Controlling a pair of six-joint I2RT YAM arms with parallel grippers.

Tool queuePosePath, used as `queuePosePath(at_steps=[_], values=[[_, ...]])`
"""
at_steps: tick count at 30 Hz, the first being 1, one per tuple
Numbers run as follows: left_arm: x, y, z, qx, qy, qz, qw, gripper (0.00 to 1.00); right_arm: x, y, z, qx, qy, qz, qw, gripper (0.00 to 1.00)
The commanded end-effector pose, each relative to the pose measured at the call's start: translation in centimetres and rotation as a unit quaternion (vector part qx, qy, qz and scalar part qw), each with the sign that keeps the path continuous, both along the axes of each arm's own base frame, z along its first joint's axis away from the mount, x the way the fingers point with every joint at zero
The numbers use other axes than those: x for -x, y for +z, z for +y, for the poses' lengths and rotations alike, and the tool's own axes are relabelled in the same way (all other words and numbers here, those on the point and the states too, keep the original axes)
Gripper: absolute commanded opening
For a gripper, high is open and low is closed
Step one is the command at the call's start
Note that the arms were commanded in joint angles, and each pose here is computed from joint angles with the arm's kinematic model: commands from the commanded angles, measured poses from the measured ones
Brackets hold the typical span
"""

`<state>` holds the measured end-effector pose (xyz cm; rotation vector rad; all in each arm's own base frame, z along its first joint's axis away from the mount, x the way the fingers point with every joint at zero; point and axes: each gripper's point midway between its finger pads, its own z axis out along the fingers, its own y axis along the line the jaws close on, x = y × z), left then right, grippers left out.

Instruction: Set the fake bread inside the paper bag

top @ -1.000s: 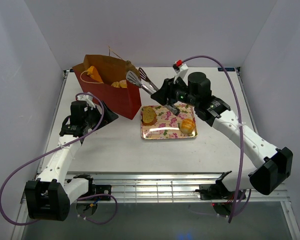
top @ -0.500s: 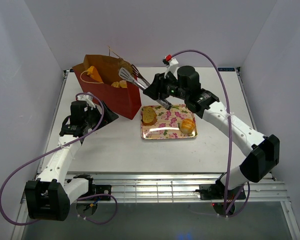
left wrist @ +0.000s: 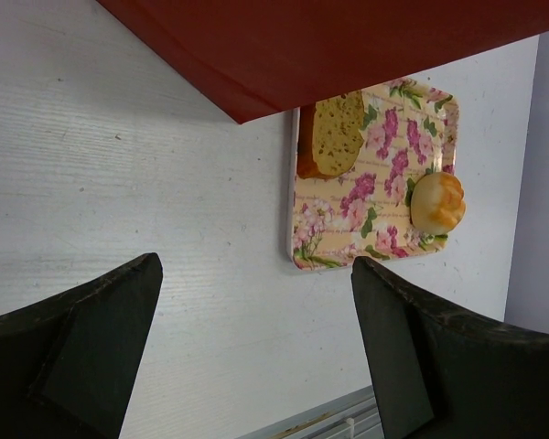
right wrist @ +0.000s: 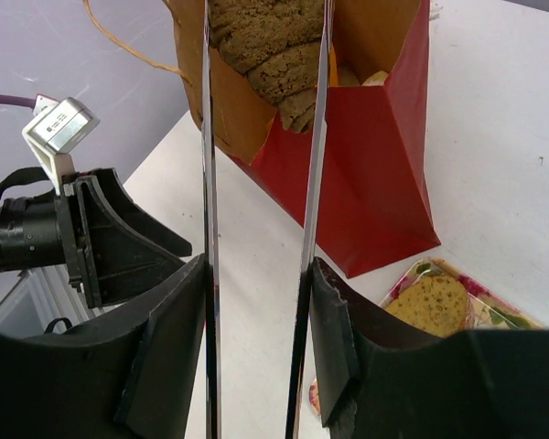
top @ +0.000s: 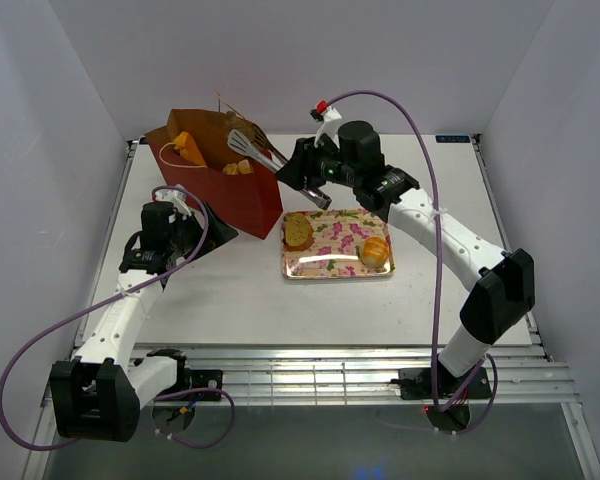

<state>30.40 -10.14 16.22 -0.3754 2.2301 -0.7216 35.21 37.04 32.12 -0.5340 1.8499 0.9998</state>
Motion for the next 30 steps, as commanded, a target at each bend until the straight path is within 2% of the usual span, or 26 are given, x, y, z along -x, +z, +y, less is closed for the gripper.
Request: queuePosePath(at_steps=[1,12,30], values=[[-0.1,0.4,-0.4,0.006,-0.01,-0.011,1.0,0.95,-0.2,4.8,1.0,-0.042,0.014,-0.053,0.998,0.5],[-0.1,0.4,-0.5,0.008,-0.012,-0.012,1.0,0.95,-1.3,5.5,2.3,-0.047,0.019,-0.054,0.997,0.5],[0.0,0.5,-0.7,0.012,-0.016,-0.014,1.0,0.95,-0.6,2.7,1.3,-0.033,0.005,-0.037,0.999,0.5]])
